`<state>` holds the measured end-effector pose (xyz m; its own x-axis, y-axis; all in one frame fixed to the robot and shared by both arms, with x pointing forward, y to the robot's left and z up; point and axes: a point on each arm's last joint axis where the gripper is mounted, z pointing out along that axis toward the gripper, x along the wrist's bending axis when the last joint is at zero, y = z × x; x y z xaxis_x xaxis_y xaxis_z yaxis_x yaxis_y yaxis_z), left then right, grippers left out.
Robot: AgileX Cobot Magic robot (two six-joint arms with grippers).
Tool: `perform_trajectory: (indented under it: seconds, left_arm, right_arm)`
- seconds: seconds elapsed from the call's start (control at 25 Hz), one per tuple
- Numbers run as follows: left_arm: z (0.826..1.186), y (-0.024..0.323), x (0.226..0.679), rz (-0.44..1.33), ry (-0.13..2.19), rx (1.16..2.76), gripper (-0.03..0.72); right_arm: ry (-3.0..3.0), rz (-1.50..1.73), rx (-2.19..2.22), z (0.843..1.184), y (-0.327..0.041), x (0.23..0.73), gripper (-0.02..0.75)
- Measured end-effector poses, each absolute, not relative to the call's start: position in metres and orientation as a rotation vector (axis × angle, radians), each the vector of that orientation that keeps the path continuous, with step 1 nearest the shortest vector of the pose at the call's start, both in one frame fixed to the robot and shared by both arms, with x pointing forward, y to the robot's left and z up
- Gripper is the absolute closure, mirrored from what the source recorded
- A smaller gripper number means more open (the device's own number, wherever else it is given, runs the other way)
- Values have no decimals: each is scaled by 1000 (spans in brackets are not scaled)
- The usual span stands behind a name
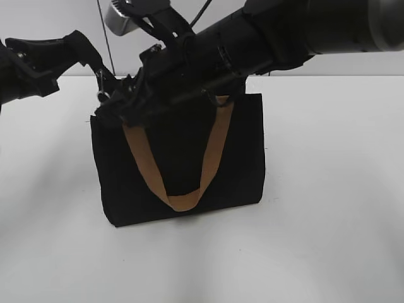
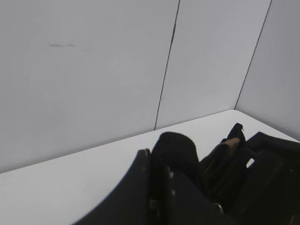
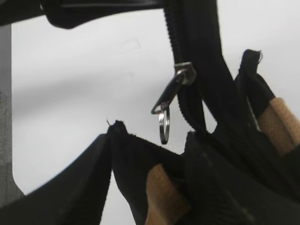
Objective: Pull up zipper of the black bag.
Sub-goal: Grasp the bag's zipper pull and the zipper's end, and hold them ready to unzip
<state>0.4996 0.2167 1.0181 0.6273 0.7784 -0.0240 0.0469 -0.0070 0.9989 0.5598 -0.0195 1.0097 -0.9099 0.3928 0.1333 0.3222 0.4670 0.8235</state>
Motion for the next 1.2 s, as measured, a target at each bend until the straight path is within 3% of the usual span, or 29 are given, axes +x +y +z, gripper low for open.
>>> perform_trajectory:
  seconds: [0.44,1.04,1.2]
  left_arm:
    - [1018,217,500,667,730,1484,680]
    - [1018,217,499,667,729,1485,680]
    - [1018,217,499,667,728,1485,680]
  right_arm:
    - [2577,1527,751,1014,-18,562,418]
    - [2575,1560,837,1005,-15,565,433]
    - [2564,1581,863,1006,-14,566,479]
